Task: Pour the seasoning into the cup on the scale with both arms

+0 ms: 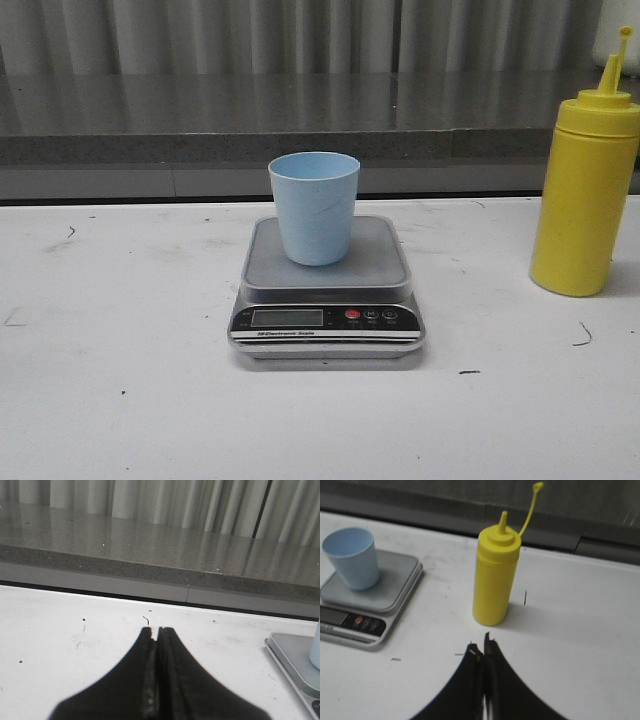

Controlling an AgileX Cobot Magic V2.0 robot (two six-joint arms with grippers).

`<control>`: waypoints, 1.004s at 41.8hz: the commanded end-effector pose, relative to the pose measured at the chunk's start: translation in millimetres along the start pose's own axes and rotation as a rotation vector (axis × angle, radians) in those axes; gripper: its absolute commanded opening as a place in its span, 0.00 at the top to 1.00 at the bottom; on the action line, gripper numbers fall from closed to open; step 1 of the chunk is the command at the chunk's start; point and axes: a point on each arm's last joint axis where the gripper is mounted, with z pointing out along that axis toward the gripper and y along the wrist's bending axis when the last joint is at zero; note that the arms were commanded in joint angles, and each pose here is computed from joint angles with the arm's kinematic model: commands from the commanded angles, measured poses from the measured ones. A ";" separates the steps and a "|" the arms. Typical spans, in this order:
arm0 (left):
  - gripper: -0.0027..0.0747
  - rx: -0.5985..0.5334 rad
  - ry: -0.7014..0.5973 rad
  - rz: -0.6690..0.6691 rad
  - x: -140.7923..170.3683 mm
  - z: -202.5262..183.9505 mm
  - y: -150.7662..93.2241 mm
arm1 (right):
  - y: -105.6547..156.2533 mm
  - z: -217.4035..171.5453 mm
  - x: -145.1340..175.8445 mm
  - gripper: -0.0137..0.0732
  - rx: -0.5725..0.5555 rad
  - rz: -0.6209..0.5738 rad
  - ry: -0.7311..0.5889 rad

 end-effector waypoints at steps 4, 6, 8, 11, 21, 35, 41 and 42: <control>0.99 0.008 -0.061 -0.005 1.0 -0.2 0.2 | -4.9 6.7 30.5 0.97 0.088 0.012 -0.263; 0.99 0.008 -0.061 -0.005 1.0 -0.2 0.2 | -5.7 10.1 43.4 0.97 0.107 -0.023 -0.298; 0.99 0.008 -0.061 -0.005 1.0 -0.2 0.2 | -6.3 12.8 54.4 0.97 0.128 -0.059 -0.333; 0.99 0.008 -0.061 -0.005 1.0 -0.2 0.2 | -7.1 16.1 67.3 0.97 0.153 -0.080 -0.395; 0.99 0.008 -0.061 -0.005 1.0 -0.2 0.2 | -7.6 25.7 94.5 0.98 0.172 -0.084 -0.519; 0.99 0.008 -0.061 -0.005 1.0 -0.2 0.2 | -8.6 25.8 95.2 0.98 0.169 -0.011 -0.517; 0.99 0.008 -0.061 -0.005 1.0 -0.2 0.2 | -9.0 26.1 95.9 0.98 0.157 0.050 -0.514; 0.99 0.008 -0.061 -0.005 1.0 -0.2 0.2 | -9.0 26.3 96.1 0.98 0.154 0.061 -0.512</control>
